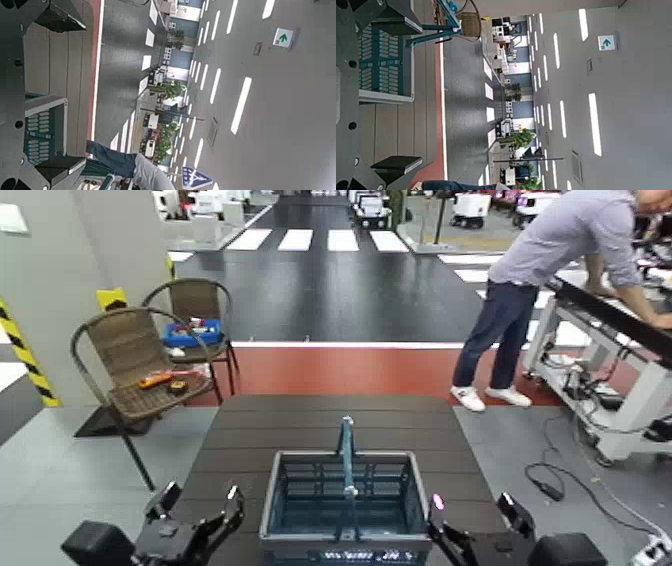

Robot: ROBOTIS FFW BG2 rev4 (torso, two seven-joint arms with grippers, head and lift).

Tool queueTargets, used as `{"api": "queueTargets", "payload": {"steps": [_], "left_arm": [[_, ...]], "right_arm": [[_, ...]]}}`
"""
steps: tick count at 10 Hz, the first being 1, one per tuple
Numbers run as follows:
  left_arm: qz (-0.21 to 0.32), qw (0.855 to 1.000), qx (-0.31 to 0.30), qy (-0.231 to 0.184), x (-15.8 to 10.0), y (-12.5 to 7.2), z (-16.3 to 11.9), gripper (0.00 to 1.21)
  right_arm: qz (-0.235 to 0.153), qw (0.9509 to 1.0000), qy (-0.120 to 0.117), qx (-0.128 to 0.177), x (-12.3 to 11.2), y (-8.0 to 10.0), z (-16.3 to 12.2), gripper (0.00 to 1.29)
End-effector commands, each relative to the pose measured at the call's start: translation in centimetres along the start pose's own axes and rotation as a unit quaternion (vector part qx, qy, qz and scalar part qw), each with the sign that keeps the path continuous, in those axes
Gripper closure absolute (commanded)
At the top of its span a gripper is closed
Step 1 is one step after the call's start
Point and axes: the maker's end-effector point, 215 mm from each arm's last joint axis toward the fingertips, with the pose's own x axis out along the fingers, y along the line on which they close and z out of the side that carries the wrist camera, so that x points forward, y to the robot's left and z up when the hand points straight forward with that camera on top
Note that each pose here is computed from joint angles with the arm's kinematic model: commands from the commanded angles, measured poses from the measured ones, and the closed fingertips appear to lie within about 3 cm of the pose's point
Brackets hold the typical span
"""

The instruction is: Place the crate on the table.

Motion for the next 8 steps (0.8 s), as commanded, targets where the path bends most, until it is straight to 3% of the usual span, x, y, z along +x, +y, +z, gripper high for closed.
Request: {"api": "queueTargets", "payload": {"steps": [1,8], "left_arm": [[-0.006,1.000,0.003,0.002,-0.7,-0.8,-0.5,0.12],[0.019,0.999,0.027,-0.001,-2.6,-0.1,-0.3,0.12]], "right_arm": [[-0.001,1.0000,0.002,0.000,-0.1,-0.2,-0.2,0.15],[-0.003,1.0000,0.003,-0.002,-0.2,-0.3,-0.1,0.15]]}}
